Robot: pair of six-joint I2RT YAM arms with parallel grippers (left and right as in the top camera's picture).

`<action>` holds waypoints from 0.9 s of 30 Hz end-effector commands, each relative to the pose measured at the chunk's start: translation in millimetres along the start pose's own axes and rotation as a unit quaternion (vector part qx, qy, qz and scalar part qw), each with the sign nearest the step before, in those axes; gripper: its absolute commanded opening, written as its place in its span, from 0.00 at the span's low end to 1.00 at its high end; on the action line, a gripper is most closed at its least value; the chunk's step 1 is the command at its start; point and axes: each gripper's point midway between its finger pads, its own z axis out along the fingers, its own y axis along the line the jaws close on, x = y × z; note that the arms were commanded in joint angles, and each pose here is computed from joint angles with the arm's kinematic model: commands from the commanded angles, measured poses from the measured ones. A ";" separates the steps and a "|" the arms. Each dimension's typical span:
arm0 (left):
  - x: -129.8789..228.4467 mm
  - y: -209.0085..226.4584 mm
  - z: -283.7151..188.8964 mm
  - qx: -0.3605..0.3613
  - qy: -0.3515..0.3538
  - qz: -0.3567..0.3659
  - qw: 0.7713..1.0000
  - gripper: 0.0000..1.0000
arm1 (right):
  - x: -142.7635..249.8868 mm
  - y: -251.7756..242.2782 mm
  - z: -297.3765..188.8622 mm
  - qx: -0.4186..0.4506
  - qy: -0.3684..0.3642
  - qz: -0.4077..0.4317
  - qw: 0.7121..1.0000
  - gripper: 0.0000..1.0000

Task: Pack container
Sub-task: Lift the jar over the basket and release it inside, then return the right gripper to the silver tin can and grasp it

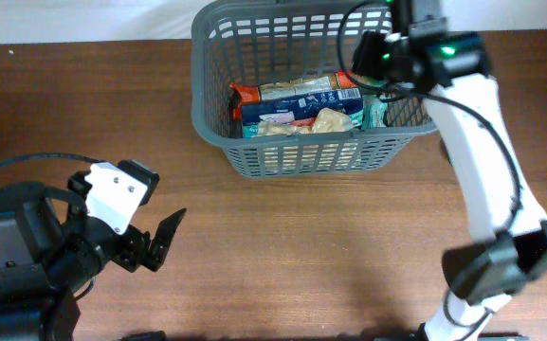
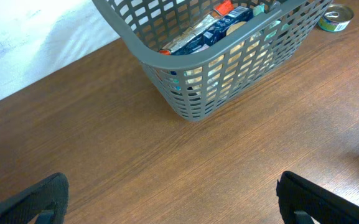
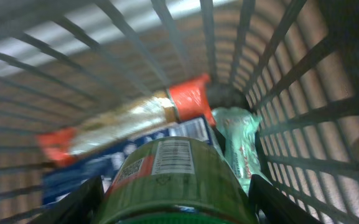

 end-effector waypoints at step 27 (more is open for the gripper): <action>-3.5 -1.4 -3.2 0.002 -0.008 0.009 1.000 0.99 | -78.7 -101.0 -197.2 0.125 -0.174 0.026 0.976 0.99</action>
